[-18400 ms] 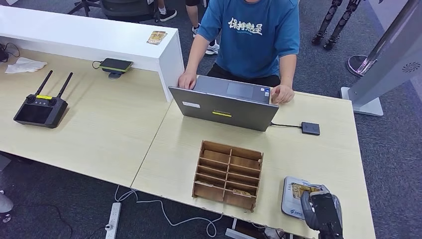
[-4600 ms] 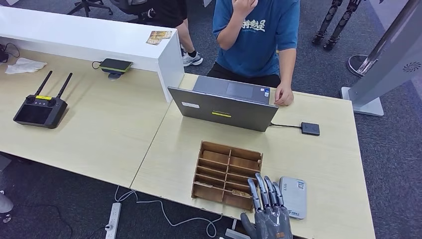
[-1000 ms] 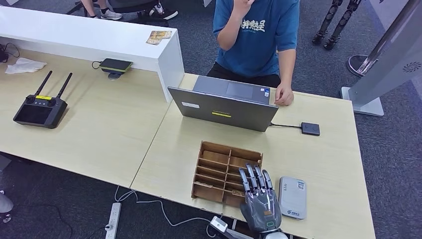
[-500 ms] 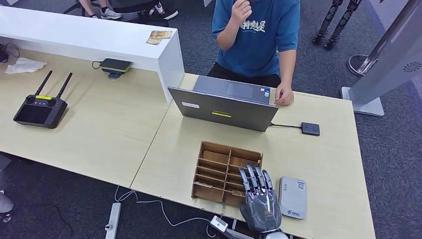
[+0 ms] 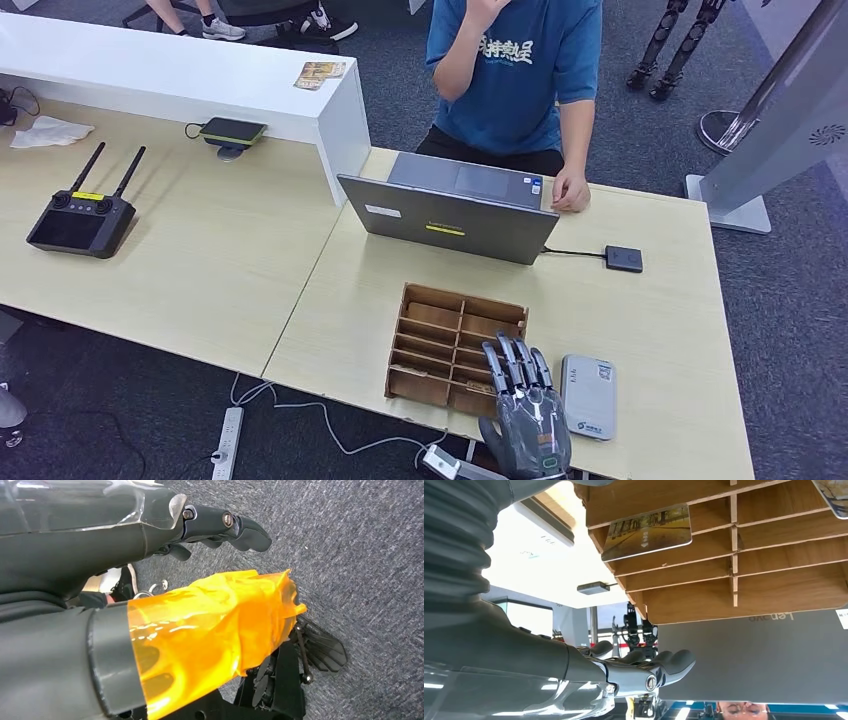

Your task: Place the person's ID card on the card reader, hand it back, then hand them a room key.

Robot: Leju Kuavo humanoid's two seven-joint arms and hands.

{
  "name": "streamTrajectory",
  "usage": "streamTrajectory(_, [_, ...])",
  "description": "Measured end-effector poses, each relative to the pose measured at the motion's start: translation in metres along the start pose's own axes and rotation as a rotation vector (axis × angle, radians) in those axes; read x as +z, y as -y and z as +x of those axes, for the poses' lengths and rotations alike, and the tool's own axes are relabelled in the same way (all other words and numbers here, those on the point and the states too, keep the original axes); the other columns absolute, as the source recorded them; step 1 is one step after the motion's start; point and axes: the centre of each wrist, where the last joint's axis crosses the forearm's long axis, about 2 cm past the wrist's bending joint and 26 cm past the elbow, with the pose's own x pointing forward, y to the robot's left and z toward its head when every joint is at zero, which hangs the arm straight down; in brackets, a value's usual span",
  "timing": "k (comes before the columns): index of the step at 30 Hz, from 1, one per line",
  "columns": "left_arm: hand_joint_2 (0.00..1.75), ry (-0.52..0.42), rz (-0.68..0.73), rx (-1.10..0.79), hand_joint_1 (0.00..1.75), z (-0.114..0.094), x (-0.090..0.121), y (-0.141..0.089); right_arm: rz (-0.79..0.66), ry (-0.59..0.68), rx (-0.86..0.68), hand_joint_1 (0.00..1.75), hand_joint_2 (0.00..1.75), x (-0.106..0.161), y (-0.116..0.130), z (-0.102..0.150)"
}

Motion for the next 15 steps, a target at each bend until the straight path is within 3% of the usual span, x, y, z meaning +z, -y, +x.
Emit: streamTrajectory(15, [0.0,-0.002,0.0,0.005,0.0,-0.0008,0.0,-0.0003,0.027,0.0,0.002,0.0,1.75,-0.0002,-0.0021,-0.0023])
